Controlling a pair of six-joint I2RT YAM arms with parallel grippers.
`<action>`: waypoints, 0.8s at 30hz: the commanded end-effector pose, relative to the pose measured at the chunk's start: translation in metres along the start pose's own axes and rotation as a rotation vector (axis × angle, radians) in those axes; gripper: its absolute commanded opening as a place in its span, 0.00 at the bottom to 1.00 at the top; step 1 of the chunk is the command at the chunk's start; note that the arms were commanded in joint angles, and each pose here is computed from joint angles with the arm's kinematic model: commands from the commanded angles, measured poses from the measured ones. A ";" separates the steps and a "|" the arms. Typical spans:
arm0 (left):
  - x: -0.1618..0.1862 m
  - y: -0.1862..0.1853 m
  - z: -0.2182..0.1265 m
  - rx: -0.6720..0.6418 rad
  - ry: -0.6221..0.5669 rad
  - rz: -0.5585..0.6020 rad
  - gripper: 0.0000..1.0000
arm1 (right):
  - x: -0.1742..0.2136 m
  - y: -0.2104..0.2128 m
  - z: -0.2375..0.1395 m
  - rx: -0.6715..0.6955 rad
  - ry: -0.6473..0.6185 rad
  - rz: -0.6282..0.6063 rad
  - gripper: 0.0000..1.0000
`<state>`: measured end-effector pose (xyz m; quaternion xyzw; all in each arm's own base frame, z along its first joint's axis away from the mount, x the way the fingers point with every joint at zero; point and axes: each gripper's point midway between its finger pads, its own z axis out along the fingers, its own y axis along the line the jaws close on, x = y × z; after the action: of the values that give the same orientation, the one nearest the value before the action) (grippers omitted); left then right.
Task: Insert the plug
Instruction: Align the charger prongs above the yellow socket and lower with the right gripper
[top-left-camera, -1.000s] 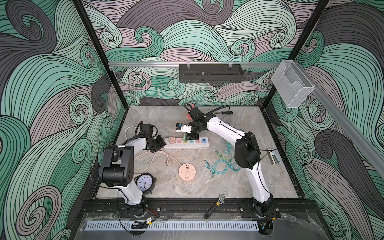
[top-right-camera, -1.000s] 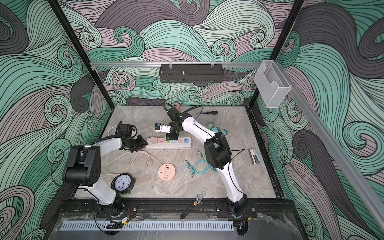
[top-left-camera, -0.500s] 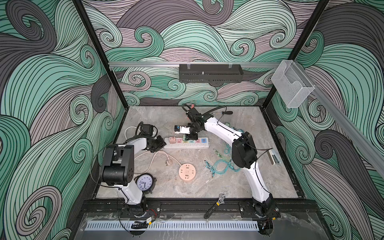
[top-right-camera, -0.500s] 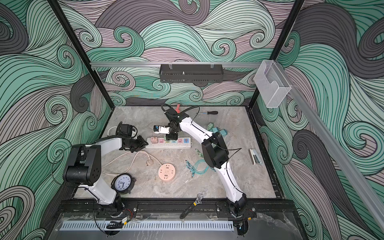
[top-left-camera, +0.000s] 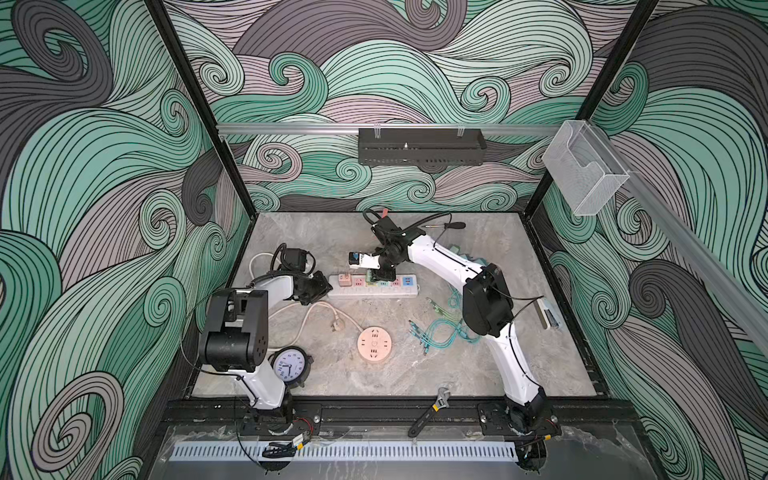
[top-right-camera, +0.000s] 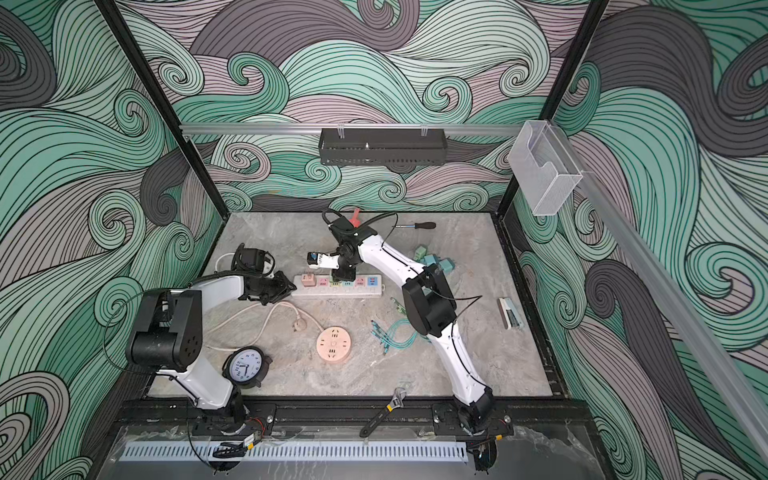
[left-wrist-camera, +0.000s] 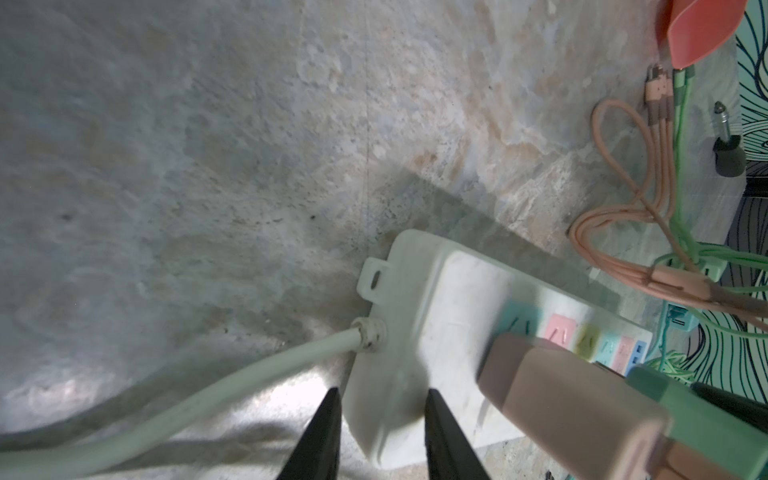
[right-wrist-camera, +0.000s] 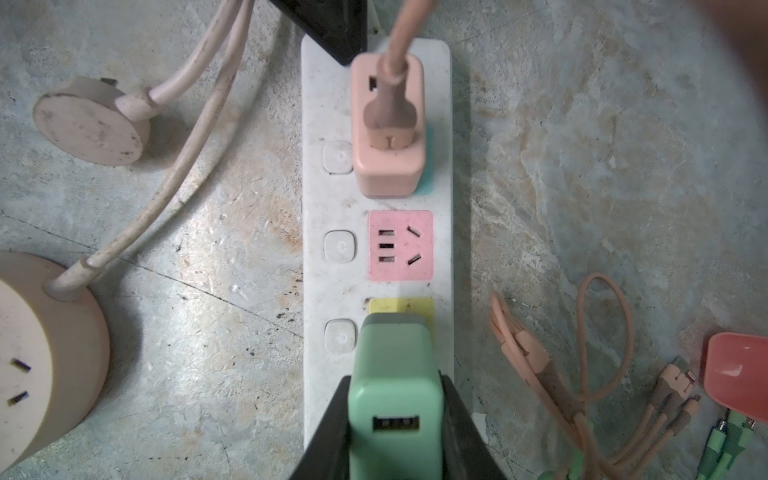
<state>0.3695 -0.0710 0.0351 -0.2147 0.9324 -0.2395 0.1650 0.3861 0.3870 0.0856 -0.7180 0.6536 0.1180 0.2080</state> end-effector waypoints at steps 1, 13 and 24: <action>-0.002 0.004 0.000 -0.005 -0.009 0.004 0.34 | 0.000 0.008 0.011 -0.035 0.007 -0.002 0.04; -0.002 0.003 -0.002 0.000 -0.012 0.003 0.34 | 0.007 0.009 0.020 -0.036 0.040 -0.007 0.04; -0.001 0.003 0.000 0.013 -0.011 0.001 0.34 | 0.015 0.006 0.035 -0.033 0.103 -0.026 0.05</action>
<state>0.3706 -0.0715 0.0344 -0.2132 0.9310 -0.2427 0.1702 0.3864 0.3906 0.0730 -0.7263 0.6529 0.1007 0.1901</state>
